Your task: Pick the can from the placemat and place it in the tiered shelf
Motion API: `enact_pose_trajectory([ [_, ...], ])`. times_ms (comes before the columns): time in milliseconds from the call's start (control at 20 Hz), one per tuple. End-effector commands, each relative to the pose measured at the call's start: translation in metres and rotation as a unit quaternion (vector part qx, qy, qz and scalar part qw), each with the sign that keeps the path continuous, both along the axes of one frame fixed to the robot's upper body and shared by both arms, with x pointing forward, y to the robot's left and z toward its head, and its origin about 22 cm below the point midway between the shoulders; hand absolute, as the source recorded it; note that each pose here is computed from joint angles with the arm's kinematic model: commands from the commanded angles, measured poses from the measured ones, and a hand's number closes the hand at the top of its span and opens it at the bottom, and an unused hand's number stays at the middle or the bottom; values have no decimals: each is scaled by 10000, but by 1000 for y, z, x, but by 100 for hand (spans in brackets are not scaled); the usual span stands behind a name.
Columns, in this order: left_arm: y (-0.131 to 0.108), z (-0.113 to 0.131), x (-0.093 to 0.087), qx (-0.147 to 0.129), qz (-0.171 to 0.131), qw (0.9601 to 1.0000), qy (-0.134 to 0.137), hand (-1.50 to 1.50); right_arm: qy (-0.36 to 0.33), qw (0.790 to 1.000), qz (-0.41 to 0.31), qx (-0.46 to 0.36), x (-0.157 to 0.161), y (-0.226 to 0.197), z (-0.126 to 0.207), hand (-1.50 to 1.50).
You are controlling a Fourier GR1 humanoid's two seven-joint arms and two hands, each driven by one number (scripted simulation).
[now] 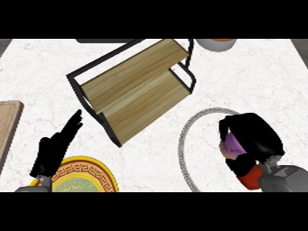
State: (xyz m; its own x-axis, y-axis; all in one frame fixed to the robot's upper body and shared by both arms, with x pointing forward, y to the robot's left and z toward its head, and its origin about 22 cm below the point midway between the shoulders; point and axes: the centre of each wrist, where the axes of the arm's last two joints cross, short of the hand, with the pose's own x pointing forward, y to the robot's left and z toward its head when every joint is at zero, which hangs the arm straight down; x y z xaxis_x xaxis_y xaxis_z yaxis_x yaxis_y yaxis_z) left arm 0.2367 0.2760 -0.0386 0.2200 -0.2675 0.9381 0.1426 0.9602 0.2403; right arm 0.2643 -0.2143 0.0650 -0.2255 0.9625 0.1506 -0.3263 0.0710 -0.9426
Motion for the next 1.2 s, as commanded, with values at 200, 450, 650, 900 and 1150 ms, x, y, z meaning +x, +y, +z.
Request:
enact_pose_trajectory([
  [200,-5,4,-4,41,20,10000,37,0,-1061,9928,-35,546,-36,-25,78,150],
  [450,-1,1,0,38,-51,9999,87,0,-1811,9669,-296,1774,-15,-23,134,150],
  [650,-4,4,14,45,21,9999,107,0,-1996,9482,-266,2456,-7,-16,170,150],
  [900,-6,8,5,36,-89,9999,54,0,-2256,9436,-415,2389,16,23,212,150],
  [1150,-25,4,13,-11,-58,10000,39,0,-2309,9408,-530,2425,58,52,243,150],
])
